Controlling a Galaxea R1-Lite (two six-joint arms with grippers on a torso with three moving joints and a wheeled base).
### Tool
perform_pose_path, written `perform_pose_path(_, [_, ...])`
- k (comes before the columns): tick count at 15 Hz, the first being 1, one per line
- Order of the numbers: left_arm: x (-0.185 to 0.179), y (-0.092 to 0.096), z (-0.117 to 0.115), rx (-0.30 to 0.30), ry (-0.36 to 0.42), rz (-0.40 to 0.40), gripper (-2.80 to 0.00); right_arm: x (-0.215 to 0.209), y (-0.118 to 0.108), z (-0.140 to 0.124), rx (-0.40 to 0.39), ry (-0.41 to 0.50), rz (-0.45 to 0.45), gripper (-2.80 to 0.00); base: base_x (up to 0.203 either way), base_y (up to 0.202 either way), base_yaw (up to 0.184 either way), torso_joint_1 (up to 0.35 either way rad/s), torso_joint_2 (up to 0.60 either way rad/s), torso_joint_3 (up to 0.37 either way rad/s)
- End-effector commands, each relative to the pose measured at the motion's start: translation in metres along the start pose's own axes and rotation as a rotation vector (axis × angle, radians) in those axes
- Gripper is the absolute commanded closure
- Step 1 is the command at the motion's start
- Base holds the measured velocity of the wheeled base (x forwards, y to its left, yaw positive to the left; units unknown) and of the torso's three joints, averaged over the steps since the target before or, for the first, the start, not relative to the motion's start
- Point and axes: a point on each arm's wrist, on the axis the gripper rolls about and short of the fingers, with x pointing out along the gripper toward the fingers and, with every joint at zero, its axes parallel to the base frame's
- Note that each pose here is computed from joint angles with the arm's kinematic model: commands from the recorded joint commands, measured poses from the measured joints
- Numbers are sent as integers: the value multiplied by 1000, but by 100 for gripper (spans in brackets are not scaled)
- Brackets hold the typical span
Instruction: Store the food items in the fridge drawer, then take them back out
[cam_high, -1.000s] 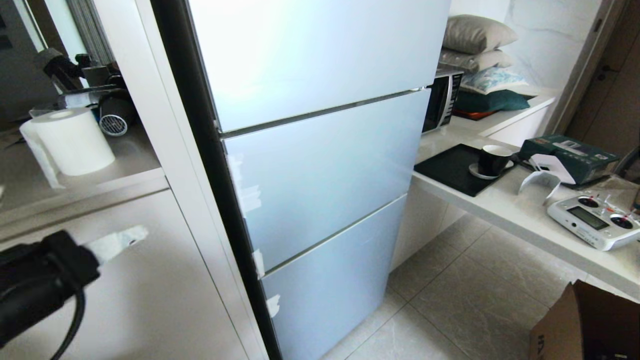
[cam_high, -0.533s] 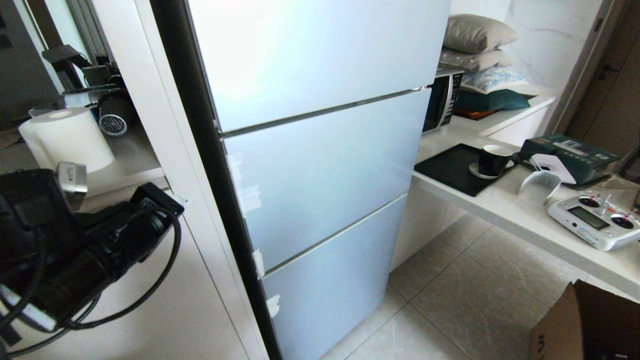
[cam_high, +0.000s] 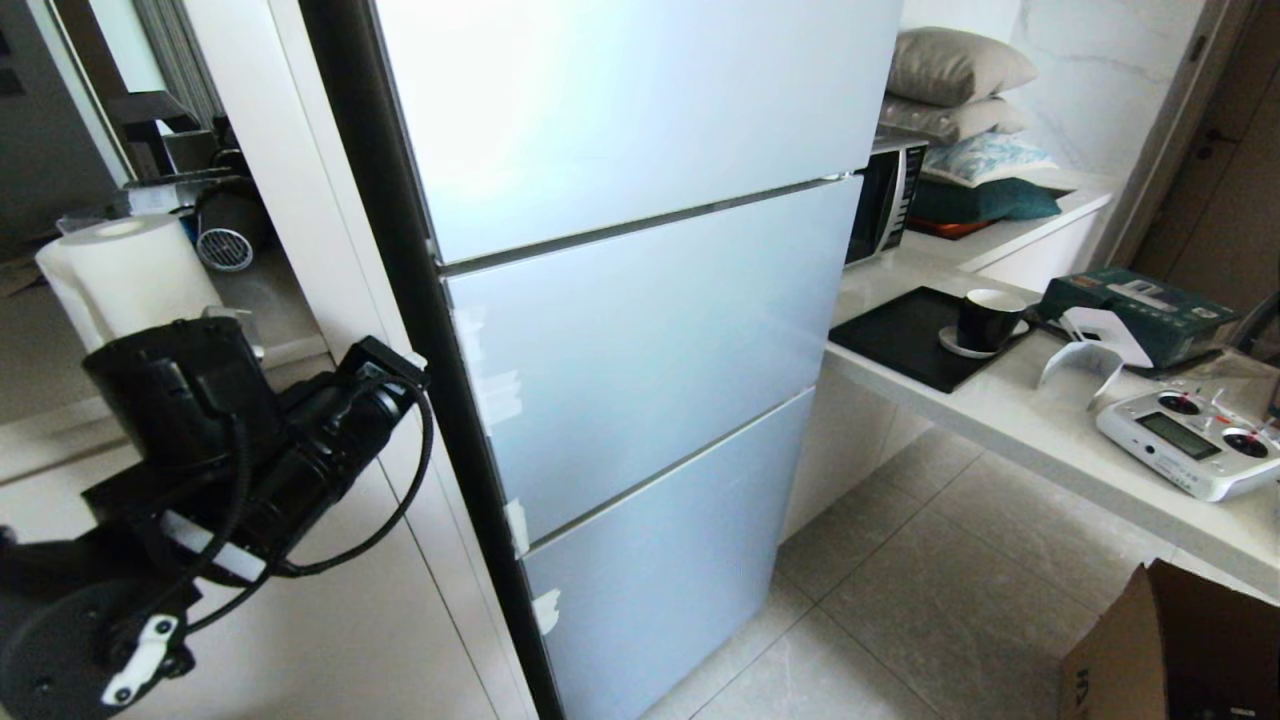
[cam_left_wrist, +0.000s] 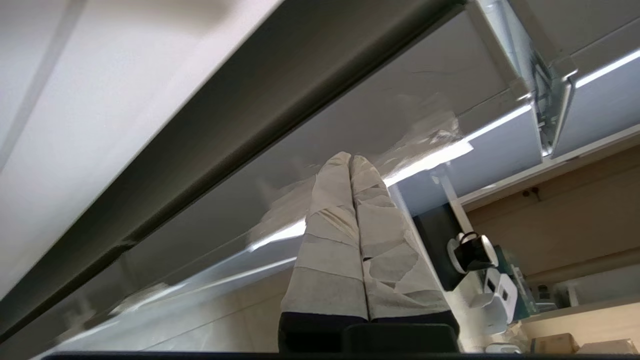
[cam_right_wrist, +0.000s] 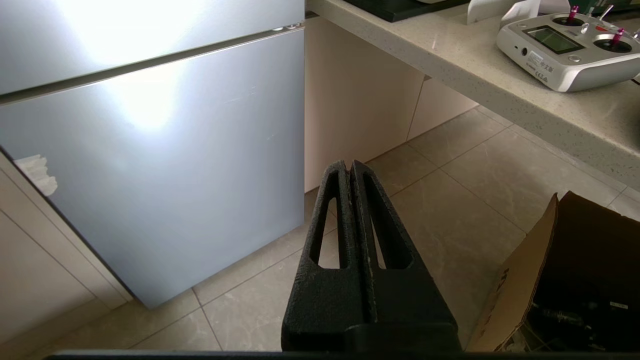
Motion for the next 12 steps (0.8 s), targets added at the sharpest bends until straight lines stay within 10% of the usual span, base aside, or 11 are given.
perform_pose_path(1, [13, -5, -2, -10, -14, -12, 0, 0, 0, 0, -1, 1, 1, 0, 0, 0, 0, 0, 0, 0])
perform_pose_path(12, [47, -15, -8, 0, -95, 24, 0, 0, 0, 0, -1, 1, 1, 0, 0, 0, 0, 0, 0, 0])
